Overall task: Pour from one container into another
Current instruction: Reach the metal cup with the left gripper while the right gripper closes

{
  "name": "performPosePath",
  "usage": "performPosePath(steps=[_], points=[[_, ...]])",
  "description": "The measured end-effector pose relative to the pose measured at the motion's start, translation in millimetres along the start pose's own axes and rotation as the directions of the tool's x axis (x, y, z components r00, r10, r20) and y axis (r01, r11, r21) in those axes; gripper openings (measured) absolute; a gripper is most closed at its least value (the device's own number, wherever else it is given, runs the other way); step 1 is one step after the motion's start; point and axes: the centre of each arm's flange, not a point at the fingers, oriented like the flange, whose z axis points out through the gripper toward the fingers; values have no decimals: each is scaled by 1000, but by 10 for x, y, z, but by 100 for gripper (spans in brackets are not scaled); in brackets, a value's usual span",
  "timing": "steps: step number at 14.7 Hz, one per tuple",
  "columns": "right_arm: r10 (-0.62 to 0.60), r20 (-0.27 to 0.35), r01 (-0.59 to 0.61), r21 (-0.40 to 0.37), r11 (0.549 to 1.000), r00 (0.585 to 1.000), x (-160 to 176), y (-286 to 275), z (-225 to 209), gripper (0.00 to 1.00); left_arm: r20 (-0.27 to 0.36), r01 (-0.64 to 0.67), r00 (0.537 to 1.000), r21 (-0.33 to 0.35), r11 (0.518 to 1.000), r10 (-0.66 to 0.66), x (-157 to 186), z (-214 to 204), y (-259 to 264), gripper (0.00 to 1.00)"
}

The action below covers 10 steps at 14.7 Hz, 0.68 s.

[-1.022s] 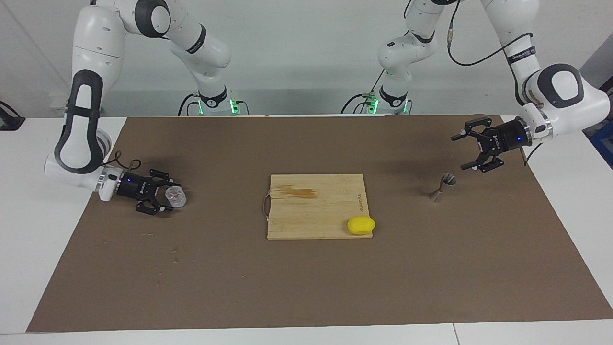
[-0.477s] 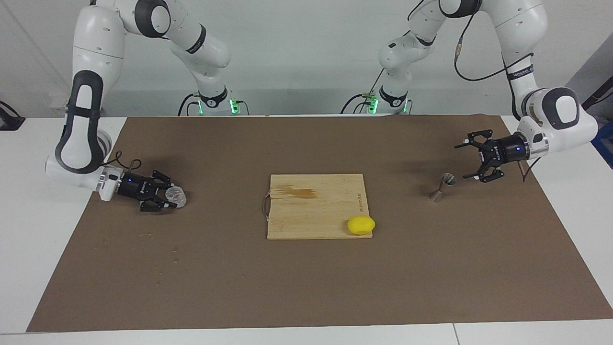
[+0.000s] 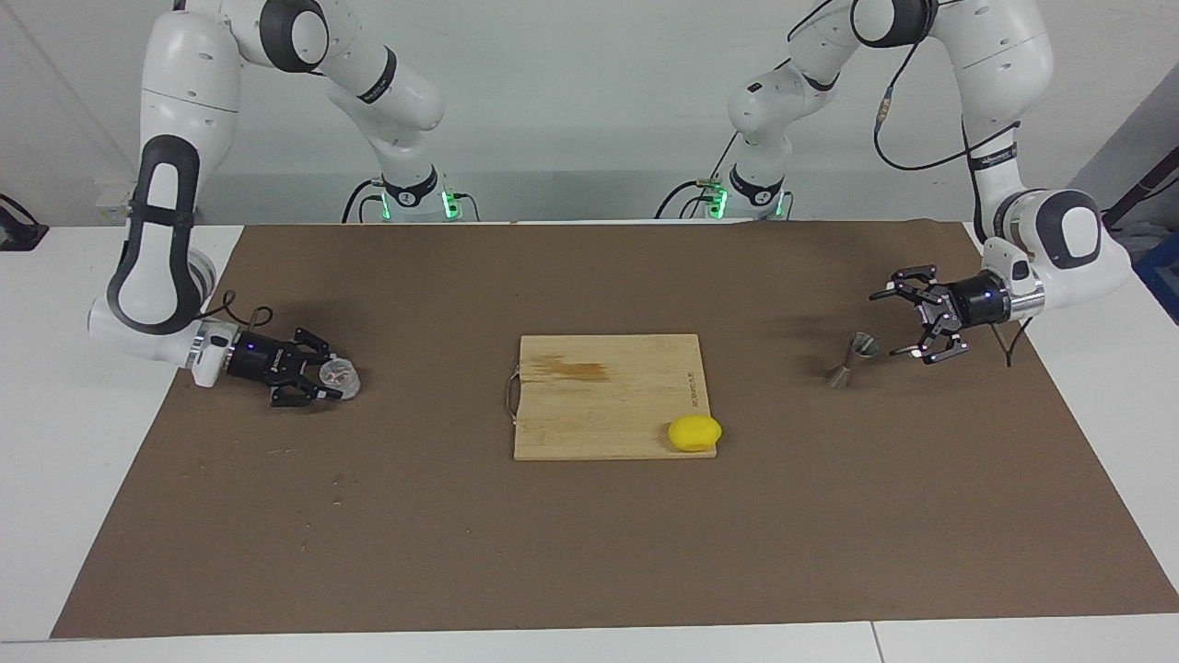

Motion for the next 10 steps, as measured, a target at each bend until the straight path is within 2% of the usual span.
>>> performPosePath(steps=[5,10], points=[[-28,4,28,-9,1000,1000,158,54,-35,52,-20,-107,994,-10,994,107,-229,65,-77,100],[-44,13,44,-23,999,999,385,92,-101,52,-37,-149,988,-22,989,148,-457,143,-114,100]])
